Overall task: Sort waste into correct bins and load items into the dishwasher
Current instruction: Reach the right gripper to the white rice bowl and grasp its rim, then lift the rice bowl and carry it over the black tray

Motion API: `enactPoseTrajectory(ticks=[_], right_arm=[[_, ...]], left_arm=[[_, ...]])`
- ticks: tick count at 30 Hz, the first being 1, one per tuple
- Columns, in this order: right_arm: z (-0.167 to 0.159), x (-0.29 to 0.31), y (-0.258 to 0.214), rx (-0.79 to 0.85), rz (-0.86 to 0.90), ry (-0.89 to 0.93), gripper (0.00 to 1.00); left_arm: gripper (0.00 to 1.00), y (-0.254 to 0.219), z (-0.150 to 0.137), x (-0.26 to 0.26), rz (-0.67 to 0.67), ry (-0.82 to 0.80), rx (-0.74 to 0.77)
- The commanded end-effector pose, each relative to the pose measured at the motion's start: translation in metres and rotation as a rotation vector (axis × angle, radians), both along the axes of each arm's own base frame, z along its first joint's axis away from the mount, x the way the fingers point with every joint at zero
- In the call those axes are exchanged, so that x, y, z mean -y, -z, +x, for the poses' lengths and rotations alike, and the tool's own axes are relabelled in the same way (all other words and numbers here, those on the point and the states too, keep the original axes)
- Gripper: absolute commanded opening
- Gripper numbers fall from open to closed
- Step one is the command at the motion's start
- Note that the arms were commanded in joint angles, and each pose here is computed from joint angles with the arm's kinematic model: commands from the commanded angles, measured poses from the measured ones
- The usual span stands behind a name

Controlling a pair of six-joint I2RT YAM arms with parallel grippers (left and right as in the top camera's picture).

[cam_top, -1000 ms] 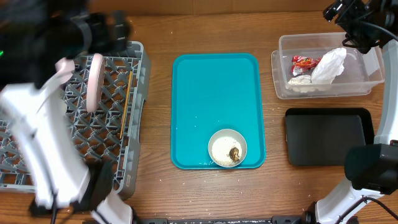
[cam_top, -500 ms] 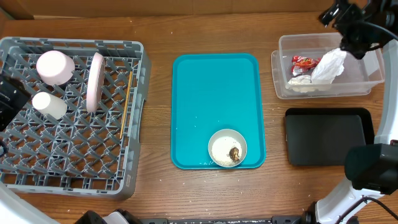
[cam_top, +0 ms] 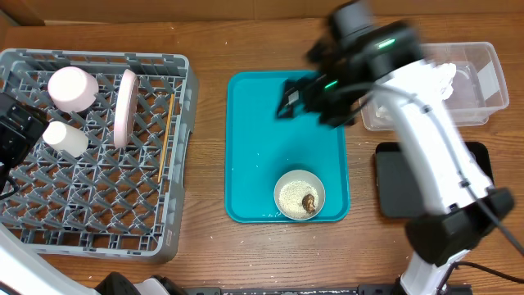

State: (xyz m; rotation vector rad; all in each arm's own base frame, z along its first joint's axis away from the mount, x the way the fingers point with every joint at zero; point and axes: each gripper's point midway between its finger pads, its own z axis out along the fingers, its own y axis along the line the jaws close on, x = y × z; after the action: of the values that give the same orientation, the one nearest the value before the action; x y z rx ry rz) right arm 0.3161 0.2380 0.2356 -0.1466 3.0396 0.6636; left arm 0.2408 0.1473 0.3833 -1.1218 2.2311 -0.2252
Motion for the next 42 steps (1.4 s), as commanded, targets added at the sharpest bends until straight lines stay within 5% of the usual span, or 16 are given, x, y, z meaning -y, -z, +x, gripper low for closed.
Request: enactPoseTrajectory(ticks=[1, 10, 14, 22, 34, 42], right_arm=[[-0.009, 0.004, 0.036, 0.048, -0.303, 0.281, 1.00], [-0.059, -0.040, 0.115, -0.026, -0.368, 0.282, 1.00], [-0.075, -0.033, 0.143, -0.092, -0.411, 0.382, 0.89], [-0.076, -0.055, 0.176, -0.121, -0.329, 0.376, 0.62], [-0.072, -0.041, 0.210, -0.107, -0.460, 0.435, 0.54], [-0.067, -0.036, 0.210, -0.070, -0.481, 0.440, 0.20]], left_arm=[[1.00, 0.005, 0.003, -0.002, -0.025, -0.005, -0.007], [1.00, 0.005, 0.004, -0.002, -0.025, -0.005, -0.008], [1.00, 0.005, 0.004, -0.002, -0.025, -0.005, -0.008], [1.00, 0.005, 0.004, -0.002, -0.025, -0.005, -0.008], [1.00, 0.005, 0.003, -0.002, -0.025, -0.005, -0.008], [1.00, 0.005, 0.004, -0.002, -0.025, -0.004, -0.007]])
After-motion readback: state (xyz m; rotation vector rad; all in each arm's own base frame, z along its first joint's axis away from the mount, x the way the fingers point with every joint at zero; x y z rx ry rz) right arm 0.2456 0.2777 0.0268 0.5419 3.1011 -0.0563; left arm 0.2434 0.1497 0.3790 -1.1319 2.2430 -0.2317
